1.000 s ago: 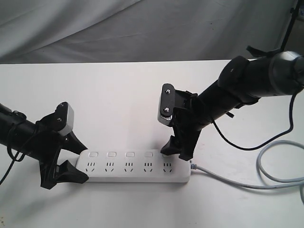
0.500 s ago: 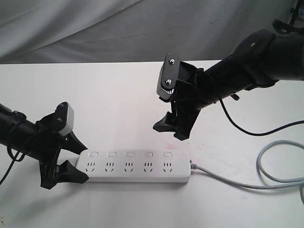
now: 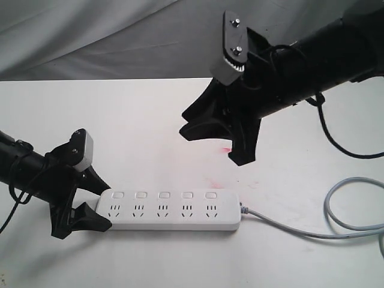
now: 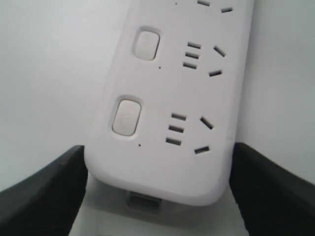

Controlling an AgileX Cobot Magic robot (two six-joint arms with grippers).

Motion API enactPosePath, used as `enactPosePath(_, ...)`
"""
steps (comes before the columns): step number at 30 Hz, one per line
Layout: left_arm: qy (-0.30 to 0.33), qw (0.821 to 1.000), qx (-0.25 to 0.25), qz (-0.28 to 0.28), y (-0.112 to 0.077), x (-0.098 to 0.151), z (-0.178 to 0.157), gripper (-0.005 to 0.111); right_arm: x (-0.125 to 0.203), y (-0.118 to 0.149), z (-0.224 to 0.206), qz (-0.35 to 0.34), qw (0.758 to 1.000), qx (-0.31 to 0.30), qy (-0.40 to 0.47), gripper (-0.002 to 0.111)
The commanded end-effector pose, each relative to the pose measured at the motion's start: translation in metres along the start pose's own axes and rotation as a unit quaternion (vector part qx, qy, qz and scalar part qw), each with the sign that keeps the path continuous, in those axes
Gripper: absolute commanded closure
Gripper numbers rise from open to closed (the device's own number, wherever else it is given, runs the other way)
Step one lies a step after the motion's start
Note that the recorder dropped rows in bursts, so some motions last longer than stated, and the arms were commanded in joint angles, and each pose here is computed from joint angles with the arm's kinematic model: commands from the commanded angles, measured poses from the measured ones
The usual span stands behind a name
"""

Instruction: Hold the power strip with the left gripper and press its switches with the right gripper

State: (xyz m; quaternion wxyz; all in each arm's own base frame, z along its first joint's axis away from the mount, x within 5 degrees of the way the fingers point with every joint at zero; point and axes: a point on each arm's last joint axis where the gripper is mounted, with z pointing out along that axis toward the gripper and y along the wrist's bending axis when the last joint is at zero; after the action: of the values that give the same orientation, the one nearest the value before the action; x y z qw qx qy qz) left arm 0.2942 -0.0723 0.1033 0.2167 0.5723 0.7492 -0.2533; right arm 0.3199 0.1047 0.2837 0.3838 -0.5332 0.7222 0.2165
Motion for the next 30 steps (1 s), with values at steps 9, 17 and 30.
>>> enactPosePath(9, 0.002, 1.000, 0.003, 0.004, -0.002, 0.000, 0.001, 0.078, -0.040, 0.038, -0.034, 0.166, 0.971, -0.130, -0.113, 0.108)
enactPosePath(17, 0.002, 1.000, 0.003, 0.004, -0.002, 0.000, 0.001, 0.078, -0.039, 0.038, -0.034, 0.178, 0.969, -0.131, -0.109, 0.108)
enactPosePath(30, 0.002, 1.000, 0.003, 0.004, -0.002, 0.000, 0.001, 0.078, -0.035, 0.007, -0.034, 0.202, 0.975, 0.040, -0.082, 0.108)
